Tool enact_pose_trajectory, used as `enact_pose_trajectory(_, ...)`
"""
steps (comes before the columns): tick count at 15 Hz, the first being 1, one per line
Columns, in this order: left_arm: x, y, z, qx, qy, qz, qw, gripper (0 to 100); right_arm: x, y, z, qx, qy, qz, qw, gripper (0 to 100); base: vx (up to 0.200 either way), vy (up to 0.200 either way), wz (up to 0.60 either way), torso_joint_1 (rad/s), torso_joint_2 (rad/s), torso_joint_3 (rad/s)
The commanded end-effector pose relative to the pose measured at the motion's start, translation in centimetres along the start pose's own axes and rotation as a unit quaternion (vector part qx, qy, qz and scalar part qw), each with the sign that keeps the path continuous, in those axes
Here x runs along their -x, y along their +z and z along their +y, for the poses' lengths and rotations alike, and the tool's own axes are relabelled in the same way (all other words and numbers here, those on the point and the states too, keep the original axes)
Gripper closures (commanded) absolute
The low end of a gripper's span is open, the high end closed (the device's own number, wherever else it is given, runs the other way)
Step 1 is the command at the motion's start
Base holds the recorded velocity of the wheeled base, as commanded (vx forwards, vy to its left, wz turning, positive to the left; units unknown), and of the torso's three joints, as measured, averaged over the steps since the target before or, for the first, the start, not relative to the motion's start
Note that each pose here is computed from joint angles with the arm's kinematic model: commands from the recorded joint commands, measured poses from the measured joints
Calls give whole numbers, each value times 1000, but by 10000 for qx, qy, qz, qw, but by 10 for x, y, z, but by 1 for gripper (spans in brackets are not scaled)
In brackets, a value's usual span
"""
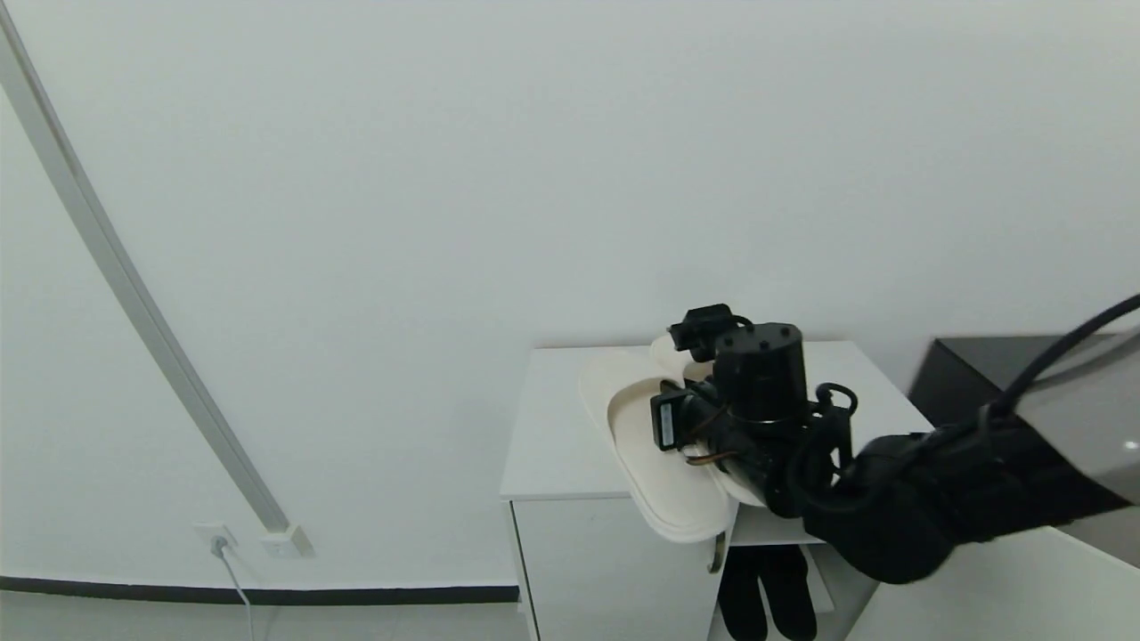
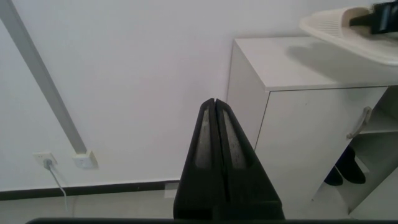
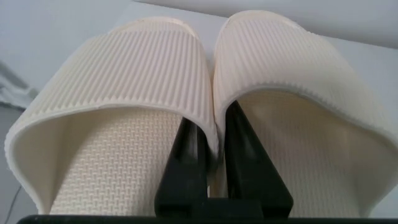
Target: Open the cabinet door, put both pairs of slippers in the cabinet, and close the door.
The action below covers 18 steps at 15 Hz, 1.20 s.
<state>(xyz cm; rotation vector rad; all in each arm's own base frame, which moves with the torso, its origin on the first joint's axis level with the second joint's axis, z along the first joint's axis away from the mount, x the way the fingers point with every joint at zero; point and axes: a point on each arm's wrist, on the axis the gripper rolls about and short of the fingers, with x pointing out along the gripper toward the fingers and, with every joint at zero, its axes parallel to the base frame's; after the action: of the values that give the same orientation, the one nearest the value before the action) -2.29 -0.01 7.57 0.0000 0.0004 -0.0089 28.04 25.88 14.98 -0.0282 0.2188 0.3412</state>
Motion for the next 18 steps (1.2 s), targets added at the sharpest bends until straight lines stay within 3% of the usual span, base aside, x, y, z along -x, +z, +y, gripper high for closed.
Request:
enact_pose_trajectory(1,0,0,0,0,6,-2,10000,100,71,25,-7,-49,529,-334,9980,100,0,0,0,0,0,0)
enact_pose_trajectory(7,0,0,0,0,-1,-2,10000,100,141,14,-36,16,1831,-212,9829,100,0,0,0,0,0,0)
enact_pose_trajectory(10,0,0,0,0,-1,-2,10000,100,167,3,-49,436,2419,-252,9690,100,0,0,0,0,0,0)
enact_pose_trajectory(13,0,0,0,0,-1,-2,10000,100,175,-3,-54,943,2544,-321,9619,100,0,0,0,0,0,0)
enact_pose_trajectory(18,0,0,0,0,-1,-2,10000,100,163,-8,-49,956,2528,-119,9627,100,-40,0,0,1,0,0)
